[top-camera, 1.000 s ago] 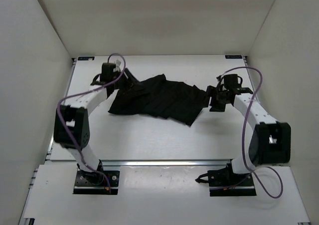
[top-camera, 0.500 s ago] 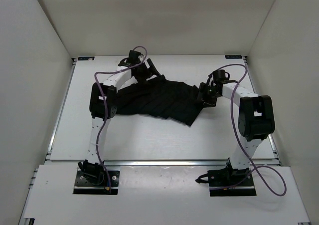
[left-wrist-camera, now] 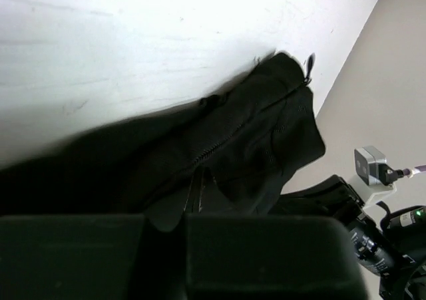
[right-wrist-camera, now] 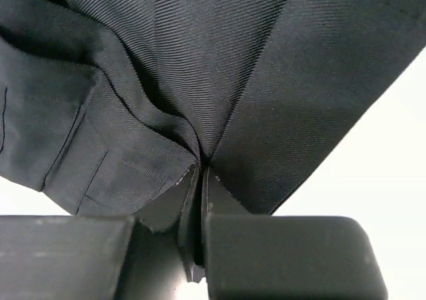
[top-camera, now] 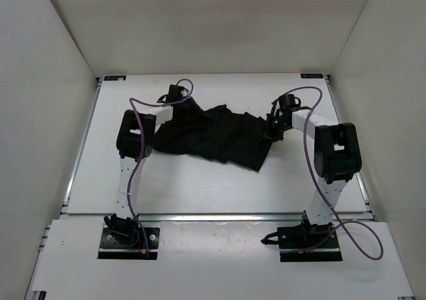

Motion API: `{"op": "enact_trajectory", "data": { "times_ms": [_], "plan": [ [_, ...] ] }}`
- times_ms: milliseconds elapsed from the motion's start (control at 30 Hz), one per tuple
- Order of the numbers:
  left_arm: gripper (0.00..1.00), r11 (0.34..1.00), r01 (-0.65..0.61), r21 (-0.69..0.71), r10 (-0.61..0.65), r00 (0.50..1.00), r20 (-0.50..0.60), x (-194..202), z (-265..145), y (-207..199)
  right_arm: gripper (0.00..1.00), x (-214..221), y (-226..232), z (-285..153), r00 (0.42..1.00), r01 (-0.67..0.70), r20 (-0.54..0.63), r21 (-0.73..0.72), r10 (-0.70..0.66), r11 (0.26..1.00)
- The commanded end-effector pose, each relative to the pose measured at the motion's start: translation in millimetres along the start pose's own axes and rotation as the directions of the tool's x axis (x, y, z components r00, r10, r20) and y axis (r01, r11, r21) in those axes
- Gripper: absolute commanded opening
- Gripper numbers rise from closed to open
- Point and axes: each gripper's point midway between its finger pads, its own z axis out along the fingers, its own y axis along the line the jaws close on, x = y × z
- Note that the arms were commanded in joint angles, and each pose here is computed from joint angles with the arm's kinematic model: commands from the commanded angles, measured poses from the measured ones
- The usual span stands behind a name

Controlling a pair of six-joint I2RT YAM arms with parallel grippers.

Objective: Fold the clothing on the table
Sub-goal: Flatten the skirt out

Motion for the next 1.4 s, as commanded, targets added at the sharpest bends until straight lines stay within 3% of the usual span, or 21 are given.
{"op": "enact_trajectory", "data": {
  "times_ms": [0, 100, 200, 233, 267, 333, 467, 633, 733, 800, 933, 1067, 1367],
  "plan": [
    [0.00, 1.000, -0.008, -0.023, 0.008, 1.000, -0.006, 3.7, 0.4, 2.4, 0.00, -18.8, 15.9, -7.5, 0.998, 0.046, 0.046, -0.056, -0.044, 0.997],
    [0.00, 1.000, -0.016, -0.021, 0.017, 1.000, 0.011, -4.0, -4.8, -10.7, 0.00, -36.7, 36.5, -24.4, 0.992, 0.084, 0.102, -0.149, -0.069, 0.985],
    [0.00, 0.958, -0.044, -0.282, 0.049, 0.999, 0.012, -4.8, -23.0, 20.3, 0.01, -53.5, 55.6, -56.2, 0.983, 0.090, 0.176, -0.211, -0.053, 0.973],
    [0.00, 0.924, -0.108, -0.366, 0.127, 0.992, 0.028, -9.6, -29.8, 29.8, 0.00, -51.5, 60.0, -62.9, 0.982, 0.105, 0.177, -0.237, -0.063, 0.966],
    [0.05, 0.896, -0.130, -0.425, 0.155, 0.988, 0.023, -9.7, -42.6, 31.5, 0.00, -45.5, 61.0, -70.3, 0.981, 0.120, 0.181, -0.237, -0.077, 0.964],
    [0.35, 0.839, -0.217, -0.499, 0.264, 0.964, 0.023, -9.4, -59.8, 37.0, 0.00, -26.7, 67.8, -73.7, 0.979, 0.153, 0.167, -0.232, -0.116, 0.961],
    [0.39, 0.816, -0.243, -0.525, 0.304, 0.952, 0.031, 6.2, -85.5, 56.1, 0.00, 31.9, 71.9, -63.7, 0.979, 0.187, 0.119, -0.210, -0.165, 0.960],
    [0.40, 0.730, -0.274, -0.626, 0.273, 0.957, -0.100, 47.5, -108.6, 118.1, 0.00, 88.8, 78.0, -49.0, 0.984, 0.179, 0.044, -0.244, -0.173, 0.953],
    [0.42, 0.722, -0.310, -0.619, 0.332, 0.940, -0.085, 60.7, -129.5, 106.1, 0.00, 104.1, 71.1, -48.3, 0.981, 0.194, 0.033, -0.232, -0.191, 0.953],
    [0.50, 0.749, -0.324, -0.577, 0.395, 0.918, -0.003, 54.8, -148.9, 70.3, 0.00, 113.3, 62.9, -43.3, 0.984, 0.177, 0.009, -0.236, -0.180, 0.955],
    [0.54, 0.763, -0.384, -0.520, 0.484, 0.873, 0.065, 32.5, -164.5, -5.7, 0.00, 122.3, 46.4, -29.6, 0.984, 0.164, -0.035, -0.203, -0.174, 0.965],
    [0.59, 0.720, -0.420, -0.552, 0.507, 0.862, 0.006, 27.1, -157.0, -12.0, 0.00, 132.5, 40.8, -13.5, 0.979, 0.170, -0.082, -0.190, -0.188, 0.967],
    [0.60, 0.641, -0.463, -0.612, 0.494, 0.859, -0.133, 45.7, -102.1, 39.1, 0.01, 136.5, 45.1, -9.2, 0.983, 0.142, -0.086, -0.217, -0.164, 0.966]
  ]
}}
